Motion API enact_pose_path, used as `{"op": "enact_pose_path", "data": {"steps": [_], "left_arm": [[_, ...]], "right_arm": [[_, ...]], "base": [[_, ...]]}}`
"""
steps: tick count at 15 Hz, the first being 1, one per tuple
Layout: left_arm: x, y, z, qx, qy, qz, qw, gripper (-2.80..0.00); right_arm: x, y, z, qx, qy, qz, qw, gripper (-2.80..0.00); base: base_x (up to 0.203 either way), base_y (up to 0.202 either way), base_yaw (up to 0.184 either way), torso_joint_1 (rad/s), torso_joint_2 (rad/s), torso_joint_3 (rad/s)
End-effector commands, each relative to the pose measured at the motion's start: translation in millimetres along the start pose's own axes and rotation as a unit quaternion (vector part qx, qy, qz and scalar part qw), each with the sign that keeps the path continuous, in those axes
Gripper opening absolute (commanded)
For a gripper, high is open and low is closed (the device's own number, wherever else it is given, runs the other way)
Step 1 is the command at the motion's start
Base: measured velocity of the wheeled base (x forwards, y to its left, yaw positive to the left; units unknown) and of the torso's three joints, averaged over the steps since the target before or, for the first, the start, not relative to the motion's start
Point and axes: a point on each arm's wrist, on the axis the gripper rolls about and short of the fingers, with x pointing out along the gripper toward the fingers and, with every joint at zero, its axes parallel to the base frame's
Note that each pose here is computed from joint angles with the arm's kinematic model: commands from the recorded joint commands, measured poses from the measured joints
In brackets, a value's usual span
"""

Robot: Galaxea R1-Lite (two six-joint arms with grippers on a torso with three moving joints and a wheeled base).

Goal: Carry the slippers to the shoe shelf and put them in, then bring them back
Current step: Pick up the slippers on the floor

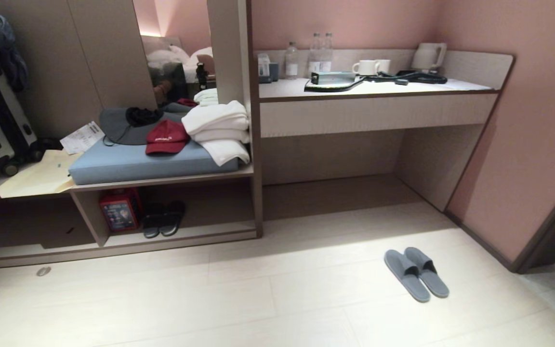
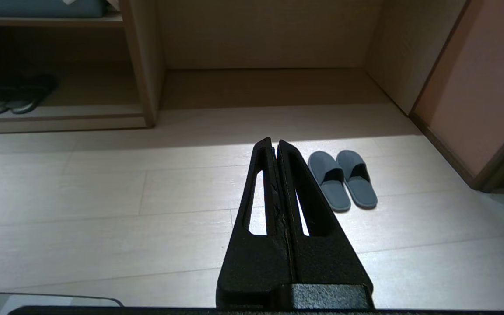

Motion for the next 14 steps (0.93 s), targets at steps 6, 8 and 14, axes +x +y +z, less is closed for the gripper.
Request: {"op": "enact_pose_path", "data": {"steps": [6, 8, 14], "left_arm": [[0.1, 0.0, -0.4, 0.000, 0.000, 0.000, 1.0000, -2.80], [0.1, 0.0, -0.4, 0.000, 0.000, 0.000, 1.0000, -2.80], [0.1, 0.0, -0.4, 0.000, 0.001, 0.000, 1.0000, -2.80]], "right_arm": [[-0.2, 0.0, -0.1, -0.001, -0.001, 0.001, 1.000, -2.80], [-0.2, 0.0, -0.1, -0.001, -0.001, 0.001, 1.000, -2.80], [-0.1, 0.0, -0.1, -0.001, 0.000, 0.001, 1.000, -2.80]], "base": [[0.173, 0.000, -0.002, 0.002, 0.00, 0.003], [0.000, 0.000, 0.000, 0.000, 0.00, 0.000], [0.002, -0.031, 0.002, 0.001, 0.00, 0.002]]}}
